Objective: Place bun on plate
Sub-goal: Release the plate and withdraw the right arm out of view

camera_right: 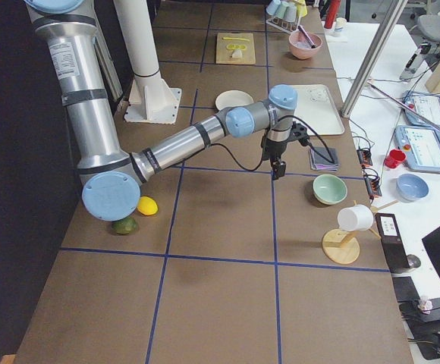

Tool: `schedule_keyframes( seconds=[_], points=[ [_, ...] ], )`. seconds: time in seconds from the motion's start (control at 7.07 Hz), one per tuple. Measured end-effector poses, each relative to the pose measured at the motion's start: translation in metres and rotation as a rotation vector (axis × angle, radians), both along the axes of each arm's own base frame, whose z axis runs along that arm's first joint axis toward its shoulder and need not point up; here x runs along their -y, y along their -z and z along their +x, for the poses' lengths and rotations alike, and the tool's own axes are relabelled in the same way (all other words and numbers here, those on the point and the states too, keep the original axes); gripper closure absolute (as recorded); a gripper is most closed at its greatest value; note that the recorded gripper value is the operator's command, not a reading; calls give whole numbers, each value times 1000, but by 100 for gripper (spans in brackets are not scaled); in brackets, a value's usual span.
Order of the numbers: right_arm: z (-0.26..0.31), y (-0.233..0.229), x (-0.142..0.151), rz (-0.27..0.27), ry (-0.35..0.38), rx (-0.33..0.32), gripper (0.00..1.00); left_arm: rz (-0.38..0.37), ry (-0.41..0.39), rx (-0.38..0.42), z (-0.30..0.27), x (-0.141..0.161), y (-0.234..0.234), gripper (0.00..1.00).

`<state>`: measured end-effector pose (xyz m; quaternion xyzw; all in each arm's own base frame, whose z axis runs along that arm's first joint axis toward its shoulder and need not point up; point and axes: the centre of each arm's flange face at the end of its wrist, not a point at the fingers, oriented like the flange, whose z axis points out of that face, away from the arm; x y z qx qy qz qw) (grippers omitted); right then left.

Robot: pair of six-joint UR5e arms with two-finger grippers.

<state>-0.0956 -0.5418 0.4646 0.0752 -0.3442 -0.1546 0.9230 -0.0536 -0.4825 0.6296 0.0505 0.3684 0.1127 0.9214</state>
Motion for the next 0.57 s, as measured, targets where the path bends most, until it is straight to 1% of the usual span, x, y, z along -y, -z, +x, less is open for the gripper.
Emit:
schedule_keyframes(
  seconds=[0.14,0.28,0.42,0.57],
  points=[
    [53,-46,-23,-1,17,-7,0,34,13,-4,4,7,7,0],
    [100,-91,-55,-36,3,-18,0,29,39,-21,9,12,12,0],
    [128,-125,-85,-84,-21,-24,0,26,55,-41,13,17,19,0],
    [142,-146,-109,-124,-41,-26,0,52,49,-54,21,22,32,0]
  ],
)
